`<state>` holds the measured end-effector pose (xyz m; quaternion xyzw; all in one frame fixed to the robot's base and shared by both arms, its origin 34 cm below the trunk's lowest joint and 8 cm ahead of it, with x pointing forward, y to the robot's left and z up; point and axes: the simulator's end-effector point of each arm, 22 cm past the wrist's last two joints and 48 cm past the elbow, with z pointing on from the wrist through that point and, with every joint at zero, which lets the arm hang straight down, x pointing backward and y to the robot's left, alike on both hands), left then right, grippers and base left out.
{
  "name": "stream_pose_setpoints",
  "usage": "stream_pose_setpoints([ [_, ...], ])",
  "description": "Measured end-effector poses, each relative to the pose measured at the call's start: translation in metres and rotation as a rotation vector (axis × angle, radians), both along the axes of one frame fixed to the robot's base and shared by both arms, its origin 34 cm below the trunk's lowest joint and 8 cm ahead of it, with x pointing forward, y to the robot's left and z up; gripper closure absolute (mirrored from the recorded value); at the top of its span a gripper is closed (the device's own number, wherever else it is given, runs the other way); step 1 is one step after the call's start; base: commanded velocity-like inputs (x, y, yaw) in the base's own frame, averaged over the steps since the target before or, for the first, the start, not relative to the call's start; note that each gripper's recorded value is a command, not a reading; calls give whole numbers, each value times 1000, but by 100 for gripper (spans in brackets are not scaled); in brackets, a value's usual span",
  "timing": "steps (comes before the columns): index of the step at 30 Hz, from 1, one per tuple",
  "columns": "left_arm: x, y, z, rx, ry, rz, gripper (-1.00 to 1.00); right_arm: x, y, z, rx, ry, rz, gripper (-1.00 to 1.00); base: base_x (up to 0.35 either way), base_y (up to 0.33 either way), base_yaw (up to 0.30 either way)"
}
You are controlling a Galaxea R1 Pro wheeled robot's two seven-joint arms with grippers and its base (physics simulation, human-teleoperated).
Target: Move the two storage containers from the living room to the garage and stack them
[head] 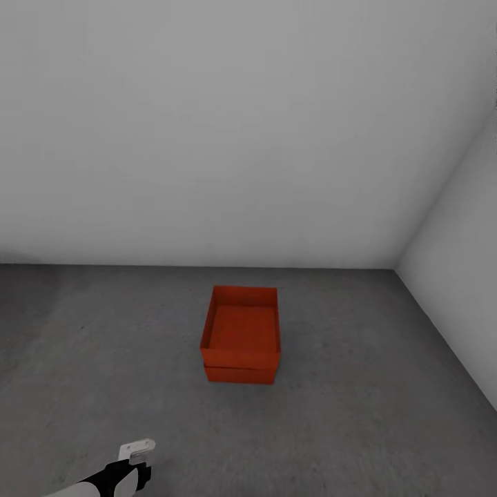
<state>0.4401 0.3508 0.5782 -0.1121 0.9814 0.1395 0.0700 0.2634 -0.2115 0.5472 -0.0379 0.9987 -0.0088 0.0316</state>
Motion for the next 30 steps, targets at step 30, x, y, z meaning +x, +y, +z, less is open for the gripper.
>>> stream_pose_setpoints([
  [30,18,0,15,0,-48,0,-100,19,-1,7,-1,-47,0,-100,0,0,0],
])
